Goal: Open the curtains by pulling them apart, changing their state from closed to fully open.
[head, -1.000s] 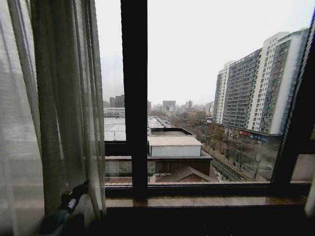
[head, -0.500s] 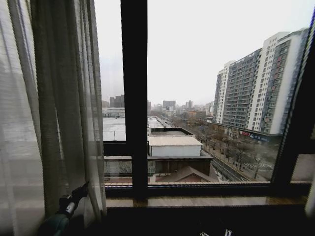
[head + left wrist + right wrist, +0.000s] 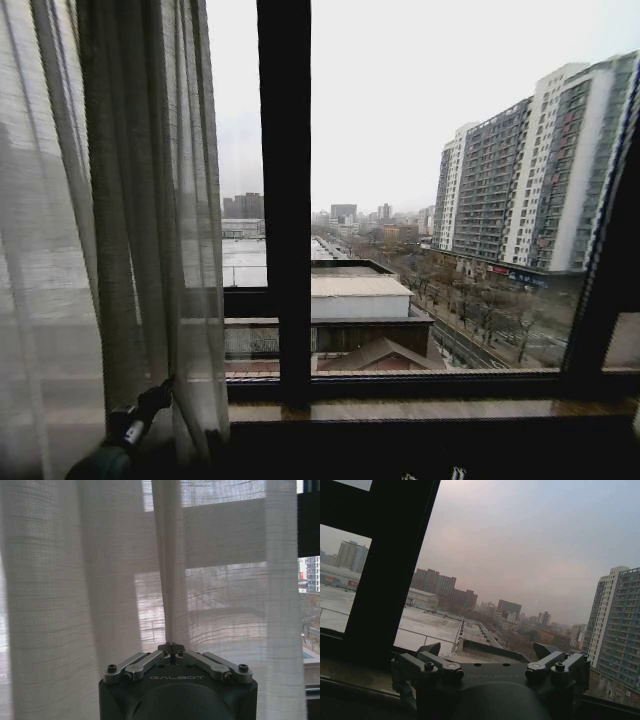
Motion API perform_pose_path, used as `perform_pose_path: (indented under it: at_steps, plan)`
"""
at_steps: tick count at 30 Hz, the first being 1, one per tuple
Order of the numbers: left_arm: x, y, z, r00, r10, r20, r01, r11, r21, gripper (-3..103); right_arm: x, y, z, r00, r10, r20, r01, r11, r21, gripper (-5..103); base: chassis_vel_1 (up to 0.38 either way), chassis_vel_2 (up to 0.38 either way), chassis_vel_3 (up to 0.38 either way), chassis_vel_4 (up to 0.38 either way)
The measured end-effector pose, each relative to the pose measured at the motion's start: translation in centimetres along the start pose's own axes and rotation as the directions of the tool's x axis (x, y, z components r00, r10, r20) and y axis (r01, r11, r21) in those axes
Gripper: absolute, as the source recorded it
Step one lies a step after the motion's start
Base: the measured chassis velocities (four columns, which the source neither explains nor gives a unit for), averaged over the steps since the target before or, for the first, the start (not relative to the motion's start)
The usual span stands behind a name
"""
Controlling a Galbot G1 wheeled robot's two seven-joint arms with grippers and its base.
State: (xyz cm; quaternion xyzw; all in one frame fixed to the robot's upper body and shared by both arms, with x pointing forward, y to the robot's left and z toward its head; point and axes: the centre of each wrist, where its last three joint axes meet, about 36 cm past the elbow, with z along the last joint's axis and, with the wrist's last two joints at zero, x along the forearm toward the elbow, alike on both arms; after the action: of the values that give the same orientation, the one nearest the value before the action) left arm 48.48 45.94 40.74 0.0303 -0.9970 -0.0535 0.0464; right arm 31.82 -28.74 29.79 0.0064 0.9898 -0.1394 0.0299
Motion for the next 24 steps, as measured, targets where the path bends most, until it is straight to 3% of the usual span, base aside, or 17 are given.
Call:
perform_pose_path:
  at_steps: [15,24]
  plan:
    - [2.9,-0.7,-0.4,1.000,0.013,0.018,-0.013,1.000,-0.005,0,0.8,0.3,-0.7,1.000,-0.018,0.016,0.018,1.000,0.009,100,0.130,0.133,-0.131,-0.127]
    - [4.3,-1.6,-2.1,0.998,0.001,0.067,-0.001,1.000,0.005,0,1.5,0.4,-0.9,0.999,-0.044,0.030,0.043,0.999,0.018,100,0.138,0.152,-0.155,-0.149]
